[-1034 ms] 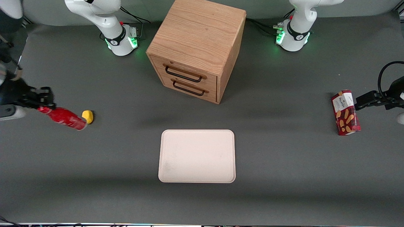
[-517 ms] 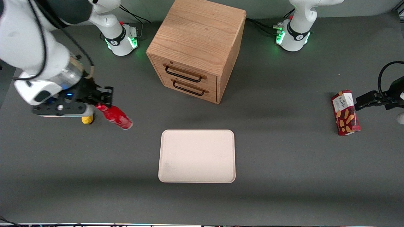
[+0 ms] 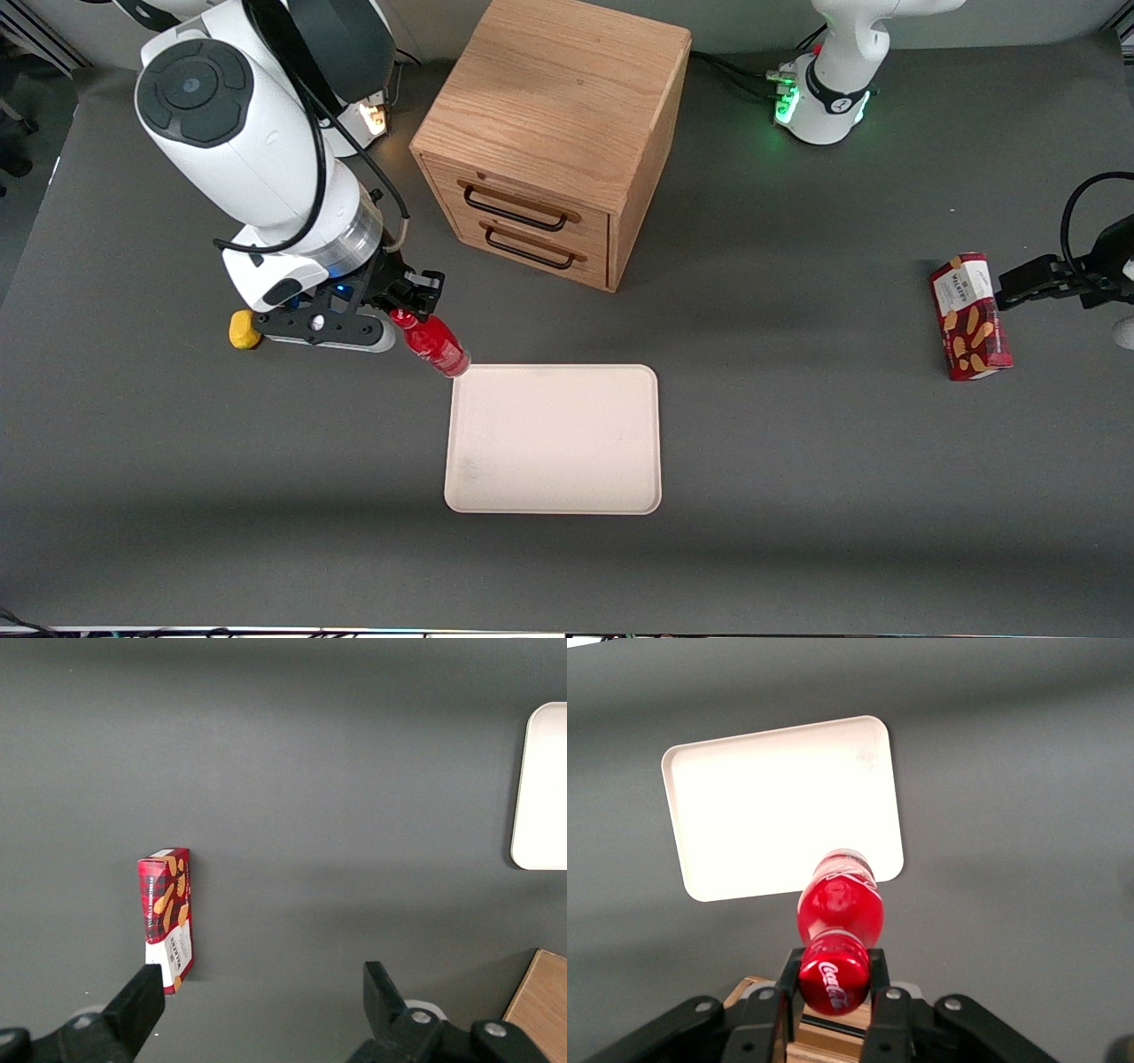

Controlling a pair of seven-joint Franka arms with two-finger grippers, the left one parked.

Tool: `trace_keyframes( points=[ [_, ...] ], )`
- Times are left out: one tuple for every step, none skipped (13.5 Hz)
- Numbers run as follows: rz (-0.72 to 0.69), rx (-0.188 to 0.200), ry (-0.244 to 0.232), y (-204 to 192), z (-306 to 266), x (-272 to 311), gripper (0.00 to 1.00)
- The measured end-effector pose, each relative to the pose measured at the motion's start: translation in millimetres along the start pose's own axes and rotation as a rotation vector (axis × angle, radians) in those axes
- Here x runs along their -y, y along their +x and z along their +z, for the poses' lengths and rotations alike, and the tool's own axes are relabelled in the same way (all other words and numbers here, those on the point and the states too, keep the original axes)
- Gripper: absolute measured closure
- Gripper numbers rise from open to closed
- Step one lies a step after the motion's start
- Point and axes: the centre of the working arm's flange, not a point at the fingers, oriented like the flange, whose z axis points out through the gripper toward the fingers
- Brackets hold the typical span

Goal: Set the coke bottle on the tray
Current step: 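Carry the held bottle over the white tray with the right gripper, then lower the bottle onto the tray's edge and open the right gripper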

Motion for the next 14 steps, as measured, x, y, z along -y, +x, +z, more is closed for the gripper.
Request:
trace_keyframes(
  points=[
    [0.002, 0.005, -0.003, 1.9, 4.0, -0.3, 0.68],
    [0.003, 0.013, -0.008, 4.6, 11.2, 0.3, 0.68],
    [-0.002, 0.022, -0.011, 8.8, 22.6, 2.2, 0.68],
    [-0.013, 0.031, -0.014, 14.6, 38.7, 5.2, 0.68],
    [-0.029, 0.043, -0.017, 20.6, 56.7, 8.3, 0.68],
    [-0.046, 0.052, -0.019, 27.0, 75.5, 11.1, 0.68],
    [-0.059, 0.06, -0.019, 33.3, 93.6, 13.2, 0.68],
    [-0.07, 0.068, -0.021, 39.6, 112.4, 14.5, 0.68],
    [-0.074, 0.074, -0.021, 45.7, 131.4, 15.6, 0.68],
    [-0.073, 0.074, -0.016, 51.4, 149.1, 17.3, 0.68],
    [-0.072, 0.071, -0.013, 55.5, 165.4, 19.0, 0.68],
    [-0.073, 0.065, -0.014, 58.2, 181.1, 20.3, 0.68],
    [-0.076, 0.055, -0.023, 60.4, 195.2, 20.5, 0.68],
    [-0.082, 0.047, -0.04, 61.9, 207.2, 19.7, 0.68]
  ],
)
